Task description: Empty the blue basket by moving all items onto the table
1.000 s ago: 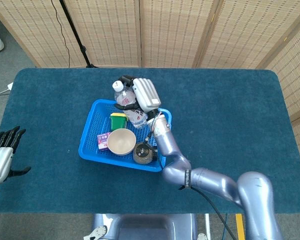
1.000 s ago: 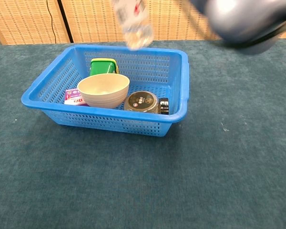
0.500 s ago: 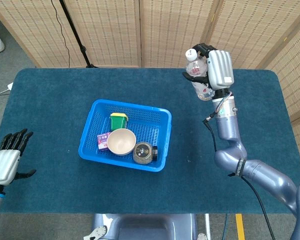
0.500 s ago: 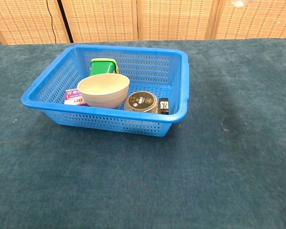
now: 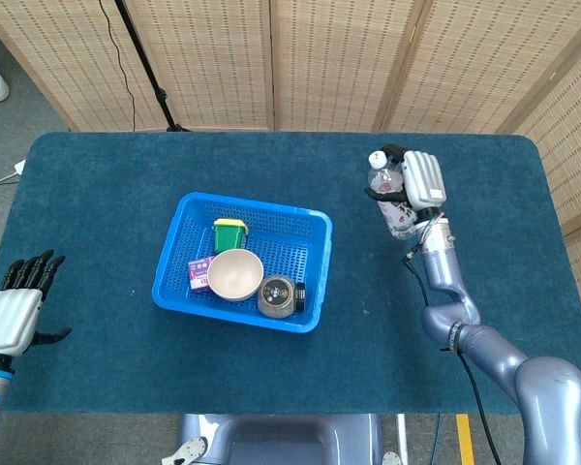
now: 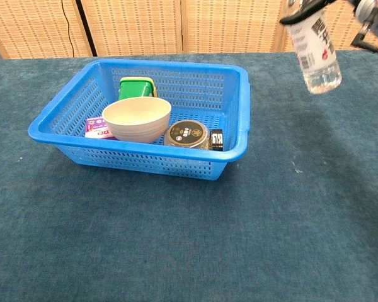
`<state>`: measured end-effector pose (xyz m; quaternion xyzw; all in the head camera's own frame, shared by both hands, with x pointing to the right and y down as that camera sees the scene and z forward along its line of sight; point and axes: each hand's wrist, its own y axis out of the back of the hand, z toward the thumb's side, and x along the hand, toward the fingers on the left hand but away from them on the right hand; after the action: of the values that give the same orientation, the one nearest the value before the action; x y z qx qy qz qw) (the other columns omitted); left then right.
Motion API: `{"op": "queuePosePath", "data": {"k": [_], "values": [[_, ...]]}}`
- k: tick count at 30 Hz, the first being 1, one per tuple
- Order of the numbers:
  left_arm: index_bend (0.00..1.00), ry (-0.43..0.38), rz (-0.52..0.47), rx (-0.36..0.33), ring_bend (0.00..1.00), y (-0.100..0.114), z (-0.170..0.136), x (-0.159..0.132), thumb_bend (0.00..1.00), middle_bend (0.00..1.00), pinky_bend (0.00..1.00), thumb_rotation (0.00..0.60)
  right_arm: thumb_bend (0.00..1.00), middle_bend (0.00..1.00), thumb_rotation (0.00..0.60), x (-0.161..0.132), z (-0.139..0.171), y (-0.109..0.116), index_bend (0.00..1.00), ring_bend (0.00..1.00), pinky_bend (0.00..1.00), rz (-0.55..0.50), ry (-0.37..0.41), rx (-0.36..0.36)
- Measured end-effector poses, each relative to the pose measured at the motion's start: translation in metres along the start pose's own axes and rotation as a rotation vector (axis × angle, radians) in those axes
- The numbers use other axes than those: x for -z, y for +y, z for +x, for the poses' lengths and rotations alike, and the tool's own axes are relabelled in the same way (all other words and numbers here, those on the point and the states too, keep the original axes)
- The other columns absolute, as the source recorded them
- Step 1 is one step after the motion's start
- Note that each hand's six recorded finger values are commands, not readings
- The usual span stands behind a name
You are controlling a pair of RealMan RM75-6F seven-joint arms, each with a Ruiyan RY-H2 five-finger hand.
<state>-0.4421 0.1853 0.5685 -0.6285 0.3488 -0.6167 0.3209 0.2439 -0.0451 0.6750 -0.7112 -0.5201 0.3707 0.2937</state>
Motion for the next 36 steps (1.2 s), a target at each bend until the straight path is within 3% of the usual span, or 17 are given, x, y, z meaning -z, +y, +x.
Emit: {"op": "queuePosePath", "data": {"k": [1,4,6,10,14,26,31,36], "values": [[0.0,0.0,-0.001,-0.001,0.0,0.0,0.0,0.0,0.06,0.0,0.0,0.6,0.41,0.41,0.6,0.001,0.001,-0.006,0.33,0.36,0.46,0.009,-0.003,-0.02],[0.0,-0.001,0.0,-0.002,0.0,0.001,0.0,0.0,0.06,0.0,0.0,0.6,0.11,0.09,0.6,0.0,0.004,-0.024,0.06,0.06,0.1,0.033,0.002,-0.082],[0.0,0.0,0.0,0.0,0.0,0.0,0.0,0.0,0.06,0.0,0.0,0.6,0.01,0.0,0.6,-0.001,0.007,-0.033,0.0,0.0,0.0,0.042,0.012,-0.133],[0.0,-0.002,-0.002,0.003,0.0,0.0,0.0,0.0,0.06,0.0,0.0,0.6,0.0,0.0,0.6,-0.006,0.009,-0.038,0.0,0.0,0.0,0.045,0.024,-0.207],[0.0,-0.006,-0.007,0.003,0.0,0.001,0.0,0.0,0.06,0.0,0.0,0.6,0.0,0.0,0.6,-0.02,0.012,-0.032,0.0,0.0,0.0,0.031,0.06,-0.233],[0.0,-0.032,-0.022,-0.001,0.0,0.005,-0.004,-0.002,0.06,0.0,0.0,0.6,0.0,0.0,0.6,-0.109,0.055,-0.007,0.0,0.0,0.0,-0.056,0.276,-0.276],[0.0,-0.04,-0.027,-0.003,0.0,0.007,-0.006,-0.002,0.06,0.0,0.0,0.6,0.0,0.0,0.6,-0.149,0.084,-0.02,0.0,0.0,0.0,-0.082,0.34,-0.379],[0.0,-0.041,-0.035,-0.006,0.0,0.009,-0.006,-0.001,0.06,0.0,0.0,0.6,0.0,0.02,0.6,-0.173,0.097,-0.052,0.06,0.0,0.03,-0.078,0.368,-0.481]]}}
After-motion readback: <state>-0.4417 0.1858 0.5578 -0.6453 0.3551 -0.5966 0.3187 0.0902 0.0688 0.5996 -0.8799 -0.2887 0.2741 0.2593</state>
